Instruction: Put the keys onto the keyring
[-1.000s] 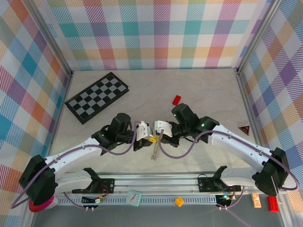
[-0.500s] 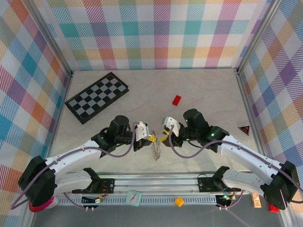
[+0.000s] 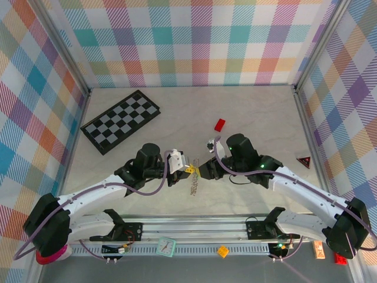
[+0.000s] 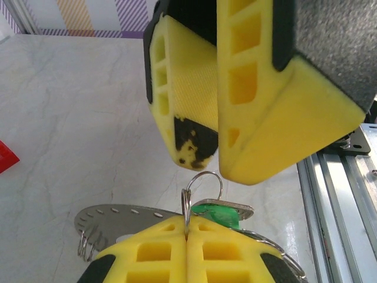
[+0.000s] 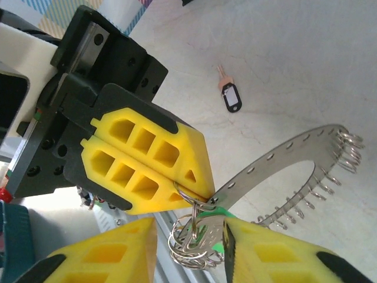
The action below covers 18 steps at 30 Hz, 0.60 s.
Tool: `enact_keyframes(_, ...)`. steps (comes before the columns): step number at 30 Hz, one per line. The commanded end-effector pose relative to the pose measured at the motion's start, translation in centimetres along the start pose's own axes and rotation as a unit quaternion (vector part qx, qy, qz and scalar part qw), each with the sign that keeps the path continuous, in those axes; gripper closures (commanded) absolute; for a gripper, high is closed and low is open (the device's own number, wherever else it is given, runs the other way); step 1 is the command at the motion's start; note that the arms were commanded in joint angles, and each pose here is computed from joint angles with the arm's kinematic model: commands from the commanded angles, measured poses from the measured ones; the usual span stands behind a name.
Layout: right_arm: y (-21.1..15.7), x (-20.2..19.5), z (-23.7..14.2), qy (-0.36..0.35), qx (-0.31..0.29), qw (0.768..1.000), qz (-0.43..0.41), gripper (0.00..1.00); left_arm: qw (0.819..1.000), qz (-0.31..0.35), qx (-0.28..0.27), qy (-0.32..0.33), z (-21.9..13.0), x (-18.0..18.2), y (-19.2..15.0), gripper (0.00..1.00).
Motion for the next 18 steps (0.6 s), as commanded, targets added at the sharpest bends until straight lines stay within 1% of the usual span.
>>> enact_keyframes(1, 0.5, 1.24, -0.27, 0.021, 0.001, 0.999, 0.025, 0.68, 1.0, 0.007, -0.021, 0.002, 0.07, 0.06, 0.88, 1.0)
enact_keyframes(4, 0.51, 1.14, -0.04, 0.019, 0.005, 1.0, 0.024, 0.7, 1.0, 0.008, -0.022, 0.004, 0.02, 0.09, 0.95, 1.0)
enact_keyframes(10, 0.69, 1.05, 0.04, 0.015, 0.002, 1.0, 0.008, 0.77, 1.0, 0.007, -0.021, 0.002, 0.06, 0.05, 0.83, 1.0)
enact_keyframes(18, 0.88, 0.69, -0.05, 0.002, -0.006, 1.0, 0.002, 0.94, 1.0, 0.008, -0.023, 0.001, 0.05, -0.02, 0.89, 1.0)
Point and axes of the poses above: each hand's point on the last joint's axis, 136 mm out from that joint toward the fingers, its own z axis out along the fingers, its own x axis along the line the jaws close on, y = z × x, the point moved 2 cm from there along -z, back along the fingers, and after that the axes turned 12 degrees about z, right-handed, at the moved point
